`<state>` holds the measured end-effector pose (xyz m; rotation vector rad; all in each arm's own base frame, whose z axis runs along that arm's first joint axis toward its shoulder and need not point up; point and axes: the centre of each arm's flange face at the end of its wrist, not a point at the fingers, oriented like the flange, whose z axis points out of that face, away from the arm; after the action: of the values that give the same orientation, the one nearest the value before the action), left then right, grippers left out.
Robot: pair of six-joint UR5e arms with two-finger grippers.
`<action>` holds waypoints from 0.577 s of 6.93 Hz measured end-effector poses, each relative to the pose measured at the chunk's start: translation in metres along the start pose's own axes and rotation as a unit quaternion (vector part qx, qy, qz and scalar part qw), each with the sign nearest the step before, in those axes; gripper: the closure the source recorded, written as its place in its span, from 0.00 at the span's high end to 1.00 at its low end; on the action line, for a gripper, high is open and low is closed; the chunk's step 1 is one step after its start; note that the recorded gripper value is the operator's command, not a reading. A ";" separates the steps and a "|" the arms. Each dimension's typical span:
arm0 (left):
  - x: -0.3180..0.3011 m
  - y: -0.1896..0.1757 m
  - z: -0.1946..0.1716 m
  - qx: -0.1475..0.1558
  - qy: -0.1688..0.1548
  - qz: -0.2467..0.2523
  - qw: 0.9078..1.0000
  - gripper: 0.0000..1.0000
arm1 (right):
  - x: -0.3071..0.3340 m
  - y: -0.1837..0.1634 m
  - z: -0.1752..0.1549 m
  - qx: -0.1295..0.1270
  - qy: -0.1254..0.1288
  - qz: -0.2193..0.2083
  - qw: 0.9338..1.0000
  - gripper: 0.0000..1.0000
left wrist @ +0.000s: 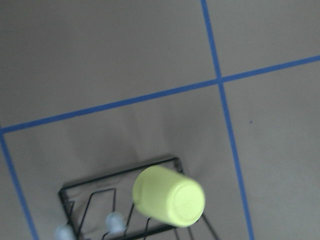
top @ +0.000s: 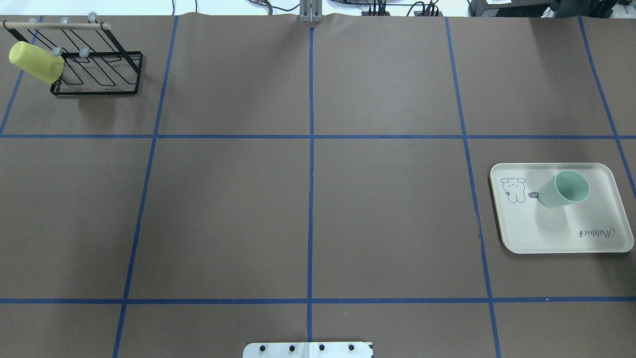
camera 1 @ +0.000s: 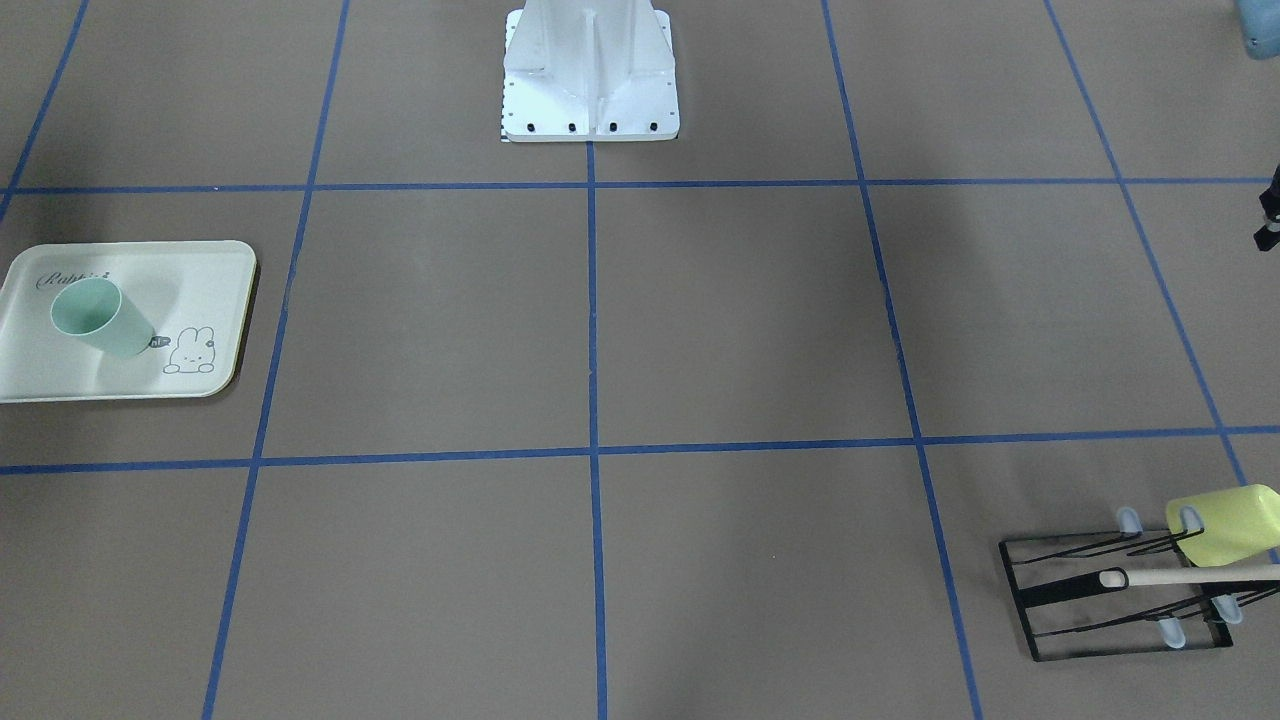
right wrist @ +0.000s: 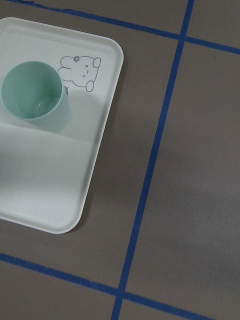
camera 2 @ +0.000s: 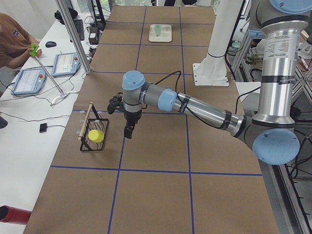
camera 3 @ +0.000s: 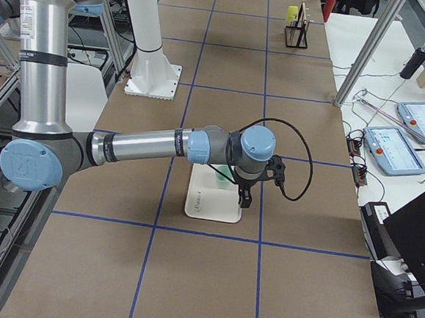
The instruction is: Left arm grabs green cup and hands to right arm on tray
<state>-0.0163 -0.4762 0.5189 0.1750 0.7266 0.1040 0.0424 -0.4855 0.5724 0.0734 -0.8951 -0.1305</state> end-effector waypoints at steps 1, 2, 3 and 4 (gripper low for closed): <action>-0.017 0.015 0.001 -0.005 0.009 -0.021 1.000 1.00 | 0.015 0.007 -0.008 0.006 0.005 0.016 1.000 0.99; -0.026 0.024 0.006 -0.011 0.013 -0.033 0.999 1.00 | 0.030 0.020 -0.007 0.005 0.007 0.032 0.999 0.99; -0.035 0.030 0.014 -0.020 0.014 -0.042 0.999 1.00 | 0.050 0.042 0.002 -0.004 0.007 0.056 0.998 0.99; -0.050 0.037 0.031 -0.035 0.014 -0.053 0.998 1.00 | 0.061 0.055 0.007 -0.009 0.007 0.070 0.997 0.99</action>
<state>-0.0342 -0.4512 0.5814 0.0691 0.7573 0.0312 0.0789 -0.4403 0.6301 -0.0065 -0.8829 -0.0069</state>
